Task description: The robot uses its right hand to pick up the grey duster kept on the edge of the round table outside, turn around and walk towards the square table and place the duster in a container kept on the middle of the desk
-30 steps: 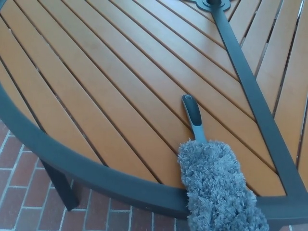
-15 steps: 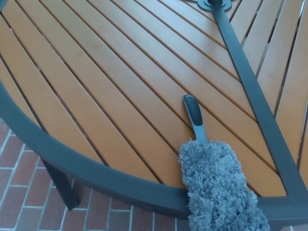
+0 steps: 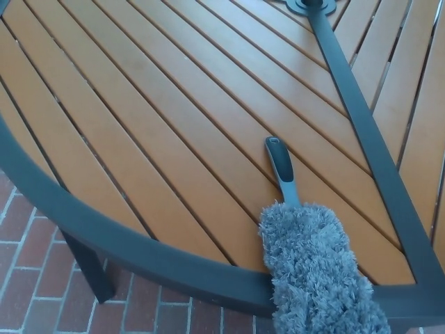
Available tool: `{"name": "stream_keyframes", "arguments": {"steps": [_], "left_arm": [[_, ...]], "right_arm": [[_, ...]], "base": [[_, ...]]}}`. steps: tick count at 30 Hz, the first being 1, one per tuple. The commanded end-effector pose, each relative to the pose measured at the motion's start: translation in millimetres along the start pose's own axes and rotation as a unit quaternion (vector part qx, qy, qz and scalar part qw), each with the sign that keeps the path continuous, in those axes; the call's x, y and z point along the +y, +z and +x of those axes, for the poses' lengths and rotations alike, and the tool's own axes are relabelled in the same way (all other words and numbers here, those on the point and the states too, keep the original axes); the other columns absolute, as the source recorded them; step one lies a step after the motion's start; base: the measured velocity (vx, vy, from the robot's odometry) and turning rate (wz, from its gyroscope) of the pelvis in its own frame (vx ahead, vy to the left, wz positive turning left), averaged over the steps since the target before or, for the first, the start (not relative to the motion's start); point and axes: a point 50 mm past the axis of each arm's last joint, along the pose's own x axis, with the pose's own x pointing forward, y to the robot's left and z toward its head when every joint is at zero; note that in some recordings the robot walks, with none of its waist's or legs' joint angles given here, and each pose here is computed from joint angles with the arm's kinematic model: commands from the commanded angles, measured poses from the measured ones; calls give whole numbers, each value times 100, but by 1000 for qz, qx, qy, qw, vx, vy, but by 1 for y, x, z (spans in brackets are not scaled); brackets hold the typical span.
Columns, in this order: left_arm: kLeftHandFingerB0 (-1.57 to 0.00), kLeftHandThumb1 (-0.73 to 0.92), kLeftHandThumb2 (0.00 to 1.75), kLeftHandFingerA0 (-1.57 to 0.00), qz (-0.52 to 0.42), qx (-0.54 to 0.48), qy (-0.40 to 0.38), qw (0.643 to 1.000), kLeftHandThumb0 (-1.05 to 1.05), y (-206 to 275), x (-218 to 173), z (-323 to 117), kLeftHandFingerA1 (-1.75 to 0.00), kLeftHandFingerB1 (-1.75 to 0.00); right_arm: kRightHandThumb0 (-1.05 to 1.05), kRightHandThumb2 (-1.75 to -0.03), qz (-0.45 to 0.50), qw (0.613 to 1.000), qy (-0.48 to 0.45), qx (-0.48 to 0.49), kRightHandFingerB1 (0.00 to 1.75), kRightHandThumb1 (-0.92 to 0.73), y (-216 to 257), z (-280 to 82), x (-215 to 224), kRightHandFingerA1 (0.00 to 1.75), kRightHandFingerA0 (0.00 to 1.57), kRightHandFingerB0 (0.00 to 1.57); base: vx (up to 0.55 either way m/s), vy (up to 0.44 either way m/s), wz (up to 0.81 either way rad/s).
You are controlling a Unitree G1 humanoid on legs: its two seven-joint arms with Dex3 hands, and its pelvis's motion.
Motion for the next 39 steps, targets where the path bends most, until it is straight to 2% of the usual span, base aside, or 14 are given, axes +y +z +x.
{"name": "stream_keyframes", "arguments": {"steps": [1,2,4,5,6,13,14,21,22,25,33,34,35,39], "left_arm": [[-87,51,105,-93,-13,-63,1,998,-3,15,4,0,-93,-68],[-88,53,102,-94,-12,-63,1,998,-4,15,4,0,-93,-68],[-88,53,102,-94,-11,-63,1,998,-4,15,4,0,-93,-68],[-87,53,103,-92,-7,-64,0,998,-4,15,3,0,-91,-68],[-86,53,104,-94,-4,-65,0,998,-3,14,3,0,-89,-67],[-79,49,109,-95,-7,-60,3,998,-2,11,4,-1,-95,-81],[-90,47,107,-101,-19,-59,1,998,-1,9,4,-2,-97,-67],[-88,48,105,-97,-17,-60,5,998,1,9,5,-2,-98,-67],[-87,48,106,-95,-15,-61,5,998,0,9,5,-2,-97,-67],[-88,49,108,-97,-14,-68,7,998,-2,11,7,-3,-94,-68],[-89,49,106,-99,-16,-72,13,997,1,13,10,-3,-96,-68],[-89,47,111,-97,-14,-73,12,997,0,13,9,-3,-94,-67],[-89,46,111,-97,-12,-74,12,997,0,13,9,-3,-93,-67],[-89,45,112,-98,-13,-77,12,997,1,13,10,-3,-93,-68]], "right_arm": [[-104,-66,195,923,240,230,93,-78,5,-5,57,77,2,0],[-43,-96,200,919,243,235,60,-23,4,-5,60,62,11,7],[-43,-96,206,915,248,243,60,-23,3,-5,65,62,11,7],[-104,-62,209,911,256,248,91,-77,2,-3,69,81,10,4],[-100,-105,209,908,259,254,75,-56,2,-2,72,70,15,15],[-102,-62,240,883,261,307,79,-77,-6,-3,86,80,32,19],[-105,-92,259,871,260,326,74,-61,-10,-9,90,75,32,21],[-105,-72,270,849,292,348,69,-88,-3,-22,93,76,35,24],[-105,-117,267,845,303,350,68,-62,0,-26,94,70,30,27],[-105,-73,256,841,326,346,65,-87,8,-29,94,72,35,31],[-105,-119,247,822,353,372,62,-62,12,-30,95,63,25,29],[-105,-73,255,818,350,378,59,-86,8,-31,96,68,30,30],[-105,-116,268,812,346,387,63,-62,3,-31,97,64,22,28],[-105,-119,289,800,343,398,66,-65,-4,-30,101,63,16,29]], "base": [[0,0,0],[0,0,0],[0,0,0],[0,0,0],[0,0,0],[0,0,0],[0,0,0],[0,0,0],[0,0,0],[0,0,0],[0,0,0],[0,0,0],[0,0,0],[0,0,0]]}}
